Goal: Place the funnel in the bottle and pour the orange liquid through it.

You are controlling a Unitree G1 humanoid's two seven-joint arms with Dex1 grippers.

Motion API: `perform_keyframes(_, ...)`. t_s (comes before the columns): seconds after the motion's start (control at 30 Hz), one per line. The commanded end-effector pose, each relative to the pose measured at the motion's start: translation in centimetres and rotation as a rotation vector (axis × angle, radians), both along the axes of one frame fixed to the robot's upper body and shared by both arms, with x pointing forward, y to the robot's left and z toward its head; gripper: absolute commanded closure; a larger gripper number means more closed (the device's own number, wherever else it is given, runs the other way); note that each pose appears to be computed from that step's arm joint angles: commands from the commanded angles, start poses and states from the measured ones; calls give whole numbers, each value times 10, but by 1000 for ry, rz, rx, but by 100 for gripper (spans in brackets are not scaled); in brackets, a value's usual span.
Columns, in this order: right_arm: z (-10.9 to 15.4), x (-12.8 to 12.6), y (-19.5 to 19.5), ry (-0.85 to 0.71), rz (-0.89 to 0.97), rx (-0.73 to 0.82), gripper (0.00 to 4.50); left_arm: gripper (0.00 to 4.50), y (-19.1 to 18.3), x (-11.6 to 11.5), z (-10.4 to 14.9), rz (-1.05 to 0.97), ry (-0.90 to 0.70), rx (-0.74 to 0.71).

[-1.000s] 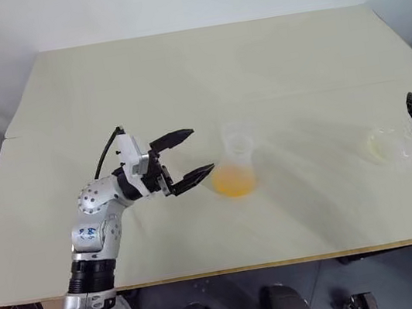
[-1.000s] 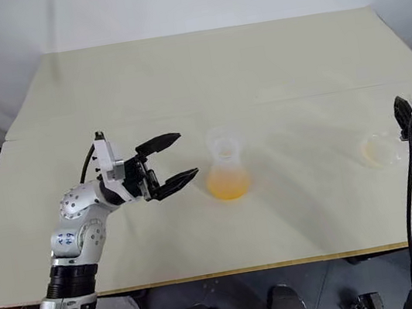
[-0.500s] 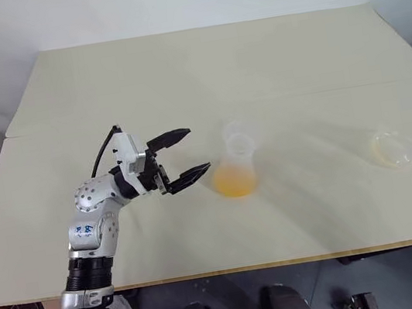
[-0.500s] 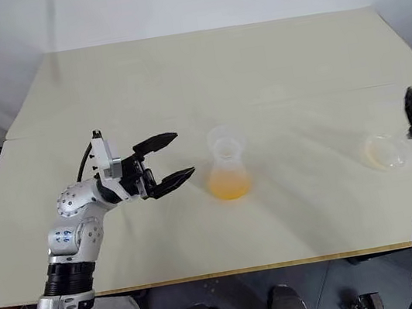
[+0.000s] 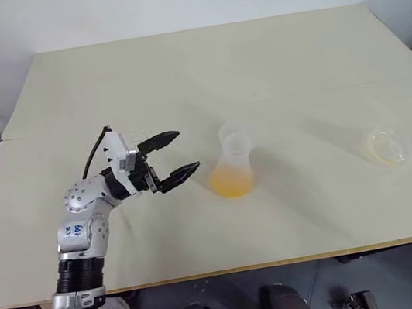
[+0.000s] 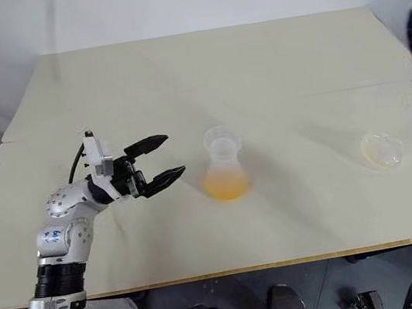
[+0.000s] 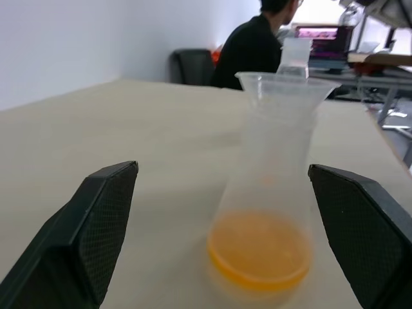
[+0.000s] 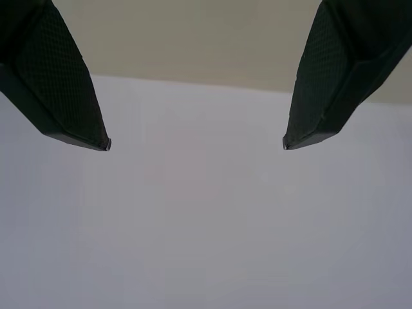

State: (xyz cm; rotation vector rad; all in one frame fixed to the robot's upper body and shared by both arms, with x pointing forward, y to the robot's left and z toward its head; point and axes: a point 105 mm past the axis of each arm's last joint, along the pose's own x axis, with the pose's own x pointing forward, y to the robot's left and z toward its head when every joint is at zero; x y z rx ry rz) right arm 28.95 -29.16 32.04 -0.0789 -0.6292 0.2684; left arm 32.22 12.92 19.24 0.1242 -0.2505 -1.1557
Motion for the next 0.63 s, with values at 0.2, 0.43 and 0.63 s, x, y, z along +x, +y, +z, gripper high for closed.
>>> perform_keyframes(0.2,-76,-12,70,240,446,-347,1,0,28,-19,-10,55,-14,125)
perform_keyframes(0.43,-150,-42,77,400,628,-556,1,0,49,-30,-33,125,11,188)
perform_keyframes(0.63,-148,-43,55,393,524,-545,1,0,54,-35,-35,162,-10,167)
